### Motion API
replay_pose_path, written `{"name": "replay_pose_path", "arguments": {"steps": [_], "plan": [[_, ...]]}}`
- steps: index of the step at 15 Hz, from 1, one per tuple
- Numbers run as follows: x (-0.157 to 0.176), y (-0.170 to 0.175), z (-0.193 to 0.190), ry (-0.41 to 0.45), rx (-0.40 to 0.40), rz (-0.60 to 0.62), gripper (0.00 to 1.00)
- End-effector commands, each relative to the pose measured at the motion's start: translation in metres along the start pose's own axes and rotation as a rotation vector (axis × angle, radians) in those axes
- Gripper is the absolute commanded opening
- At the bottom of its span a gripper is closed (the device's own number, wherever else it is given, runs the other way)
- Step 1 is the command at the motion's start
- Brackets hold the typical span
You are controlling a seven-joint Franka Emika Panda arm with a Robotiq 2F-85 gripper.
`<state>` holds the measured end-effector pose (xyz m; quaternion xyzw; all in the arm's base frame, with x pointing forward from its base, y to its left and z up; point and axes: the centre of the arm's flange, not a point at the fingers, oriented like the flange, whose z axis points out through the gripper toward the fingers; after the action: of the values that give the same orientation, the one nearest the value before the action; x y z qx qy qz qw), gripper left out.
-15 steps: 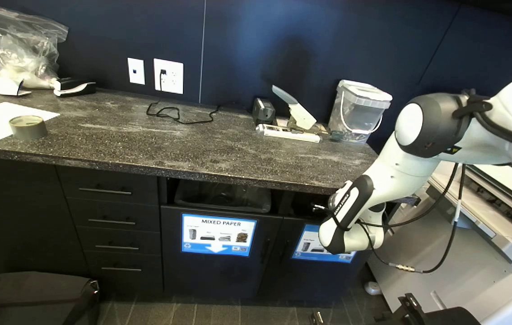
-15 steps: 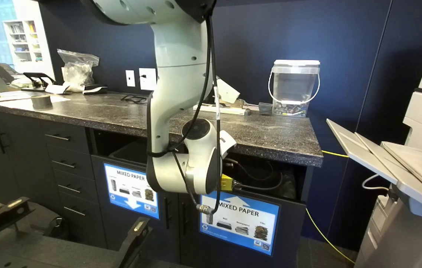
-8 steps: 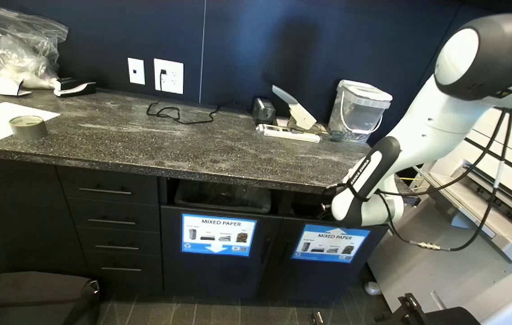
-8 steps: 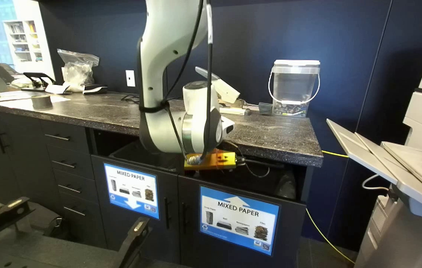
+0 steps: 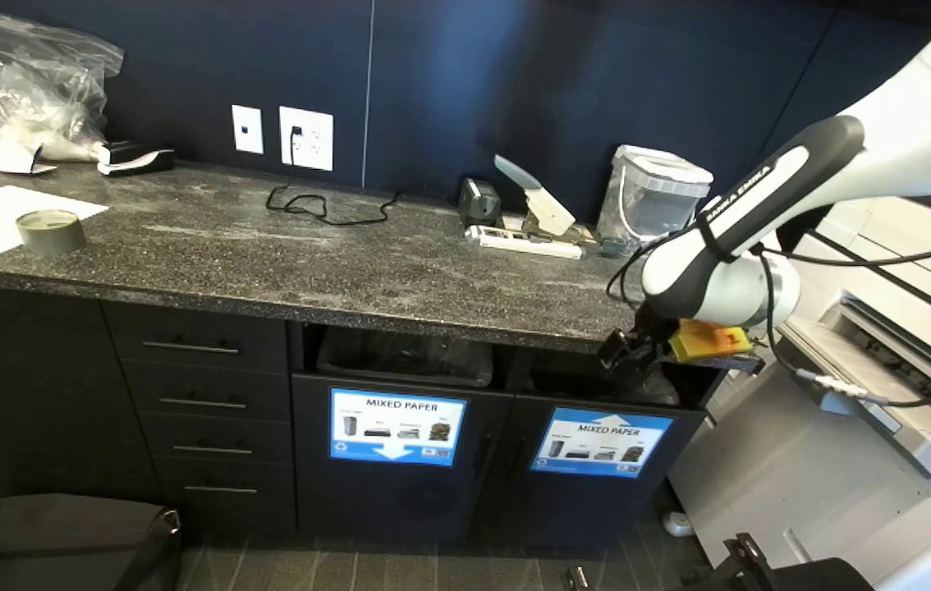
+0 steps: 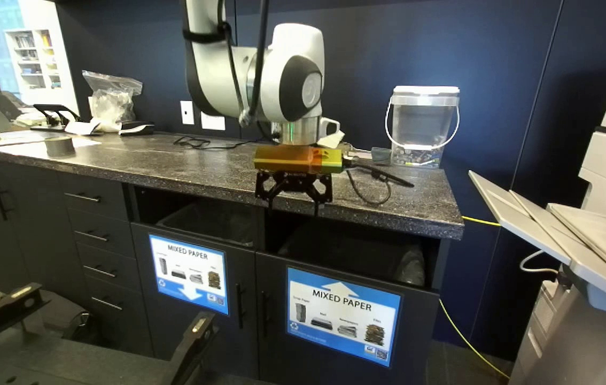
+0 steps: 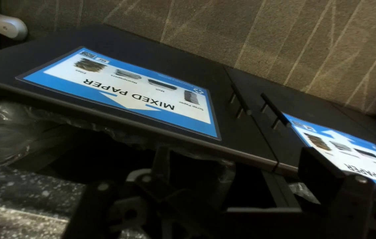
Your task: Pick up the papers from the counter and put them in the bin
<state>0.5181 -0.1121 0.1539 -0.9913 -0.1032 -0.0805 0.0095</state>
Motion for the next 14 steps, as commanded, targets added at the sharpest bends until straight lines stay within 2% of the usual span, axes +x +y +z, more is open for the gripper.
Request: {"name": "replay_pose_path", "arguments": {"steps": [1,5,7,11,14], "plan": [[-0.015,0.002,-0.091,-0.024,0.076,0.079,1.0],[-0.019,-0.006,-0.165,-0.055,0.1,0.195,1.0],[-0.024,-0.012,-0.206,-0.07,0.104,0.203,1.0],[-0.037,-0.032,-0.286,-0.026,0.145,0.201,1.0],[-0.045,-0.051,-0.325,0.02,0.165,0.164,1.0]]}}
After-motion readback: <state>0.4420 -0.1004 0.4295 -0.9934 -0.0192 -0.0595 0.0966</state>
